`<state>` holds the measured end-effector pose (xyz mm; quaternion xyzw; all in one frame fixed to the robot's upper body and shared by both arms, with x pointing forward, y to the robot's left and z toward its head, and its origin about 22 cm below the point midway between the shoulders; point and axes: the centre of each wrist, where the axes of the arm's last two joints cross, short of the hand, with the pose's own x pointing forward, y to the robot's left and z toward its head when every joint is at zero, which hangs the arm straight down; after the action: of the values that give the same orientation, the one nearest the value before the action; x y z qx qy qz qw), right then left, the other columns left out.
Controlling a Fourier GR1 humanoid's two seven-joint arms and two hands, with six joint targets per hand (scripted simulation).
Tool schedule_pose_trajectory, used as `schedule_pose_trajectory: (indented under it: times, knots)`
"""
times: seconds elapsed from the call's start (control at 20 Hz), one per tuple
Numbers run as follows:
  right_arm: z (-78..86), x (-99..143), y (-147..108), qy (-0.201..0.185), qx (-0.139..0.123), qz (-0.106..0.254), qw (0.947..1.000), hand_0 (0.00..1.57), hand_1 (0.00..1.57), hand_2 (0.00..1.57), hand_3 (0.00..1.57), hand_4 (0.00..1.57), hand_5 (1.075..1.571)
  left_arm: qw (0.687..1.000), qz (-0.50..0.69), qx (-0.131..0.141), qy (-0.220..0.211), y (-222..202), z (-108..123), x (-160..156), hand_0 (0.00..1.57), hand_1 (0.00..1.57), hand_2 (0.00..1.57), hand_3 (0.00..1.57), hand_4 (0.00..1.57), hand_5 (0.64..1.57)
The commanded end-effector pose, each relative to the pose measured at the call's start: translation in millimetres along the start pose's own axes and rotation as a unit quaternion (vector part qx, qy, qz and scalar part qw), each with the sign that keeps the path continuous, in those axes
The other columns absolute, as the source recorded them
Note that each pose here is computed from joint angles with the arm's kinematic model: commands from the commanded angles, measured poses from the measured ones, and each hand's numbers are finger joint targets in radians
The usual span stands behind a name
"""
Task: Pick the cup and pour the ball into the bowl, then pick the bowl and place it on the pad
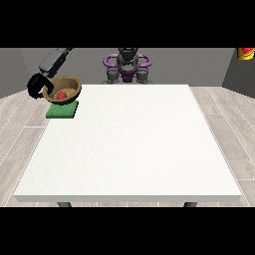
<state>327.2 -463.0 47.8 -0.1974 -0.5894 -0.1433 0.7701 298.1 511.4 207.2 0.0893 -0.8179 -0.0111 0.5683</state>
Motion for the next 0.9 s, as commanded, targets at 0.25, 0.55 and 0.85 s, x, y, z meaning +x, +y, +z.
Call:
schedule_pose_trajectory:
  times: [0.25,0.55,0.85]
  knots:
    - [-4.7,10.5,-11.9,-0.008,-0.086,-0.007,0.9963,1.55,1.55,1.51,0.93,0.0,1.554,1.0,-0.002,-0.006,-0.007,-2.4,-4.4,10.9,0.0,0.0,0.0,0.0,1.2,1.56]
    - [-9.0,17.9,-1.9,-0.021,-0.079,-0.033,0.9961,1.46,1.46,1.41,0.83,0.0,1.532,1.0,-0.011,0.011,-0.019,10.6,-4.5,24.3,0.0,0.0,0.0,0.0,1.19,1.563]
    - [-12.6,50.1,-9.3,-0.079,-0.088,-0.028,0.9926,1.26,1.26,1.35,0.91,0.11,1.529,0.999,-0.003,0.015,-0.052,18.7,-4.8,32.2,0.0,0.0,0.0,0.0,1.19,1.566]
